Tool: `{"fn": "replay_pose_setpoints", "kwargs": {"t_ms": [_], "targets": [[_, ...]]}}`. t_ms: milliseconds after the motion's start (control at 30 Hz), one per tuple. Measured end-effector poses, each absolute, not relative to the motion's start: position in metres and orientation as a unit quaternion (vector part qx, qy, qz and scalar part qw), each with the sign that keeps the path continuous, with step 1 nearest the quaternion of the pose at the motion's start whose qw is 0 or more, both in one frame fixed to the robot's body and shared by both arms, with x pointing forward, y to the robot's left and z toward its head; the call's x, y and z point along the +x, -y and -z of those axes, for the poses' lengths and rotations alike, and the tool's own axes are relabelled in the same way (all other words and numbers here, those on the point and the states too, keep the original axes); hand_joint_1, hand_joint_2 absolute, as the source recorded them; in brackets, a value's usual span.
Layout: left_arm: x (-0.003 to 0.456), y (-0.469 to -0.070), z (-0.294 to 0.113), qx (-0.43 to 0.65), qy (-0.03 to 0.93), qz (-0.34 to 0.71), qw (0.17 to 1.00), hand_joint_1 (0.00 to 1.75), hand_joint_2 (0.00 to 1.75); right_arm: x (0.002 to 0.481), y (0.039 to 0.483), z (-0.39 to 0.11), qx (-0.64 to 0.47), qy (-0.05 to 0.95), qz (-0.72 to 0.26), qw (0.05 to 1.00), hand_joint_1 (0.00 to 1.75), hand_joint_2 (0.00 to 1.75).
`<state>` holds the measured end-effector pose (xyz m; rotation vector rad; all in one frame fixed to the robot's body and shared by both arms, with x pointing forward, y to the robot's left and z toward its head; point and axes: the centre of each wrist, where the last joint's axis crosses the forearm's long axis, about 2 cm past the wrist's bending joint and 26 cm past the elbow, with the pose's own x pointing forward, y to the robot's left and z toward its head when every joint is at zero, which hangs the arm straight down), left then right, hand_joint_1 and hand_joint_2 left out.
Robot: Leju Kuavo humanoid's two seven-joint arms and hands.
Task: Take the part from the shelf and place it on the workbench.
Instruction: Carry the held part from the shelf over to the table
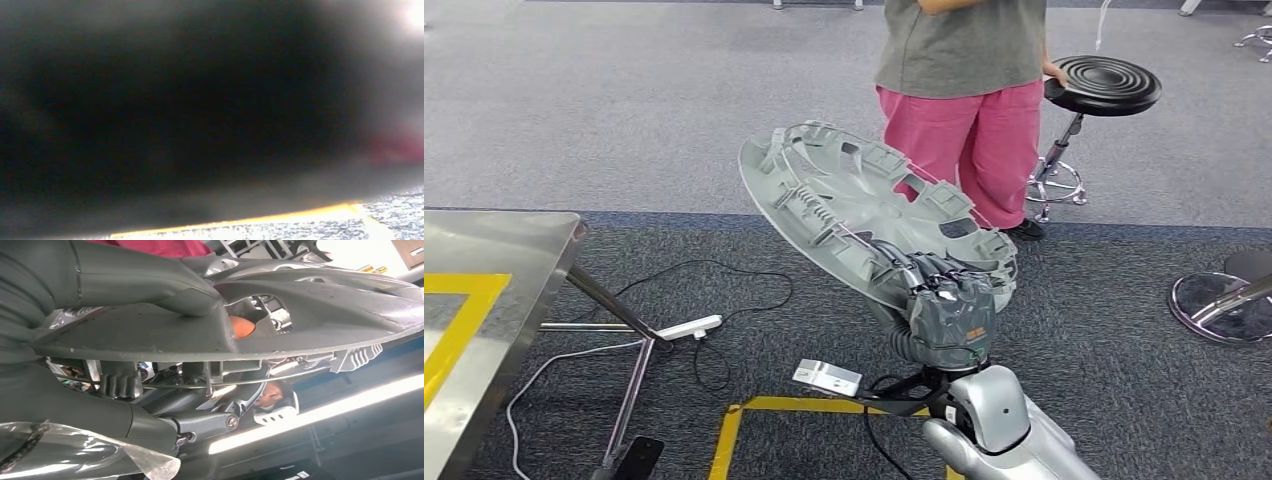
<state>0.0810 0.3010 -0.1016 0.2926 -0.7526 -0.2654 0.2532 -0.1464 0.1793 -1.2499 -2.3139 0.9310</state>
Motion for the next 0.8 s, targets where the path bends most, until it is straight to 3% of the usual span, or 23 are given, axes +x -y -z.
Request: {"fn": "replay_pose_setpoints", "kwargs": {"t_ms": [800], "targets": [[0.0819, -0.3013, 0.1015, 0.137, 0.365, 0.129, 0.912, 0.00, 0.00, 0.2538, 0.1453, -0.1810, -0.442, 0.816, -0.328, 0.174, 1.75, 1.75]]}}
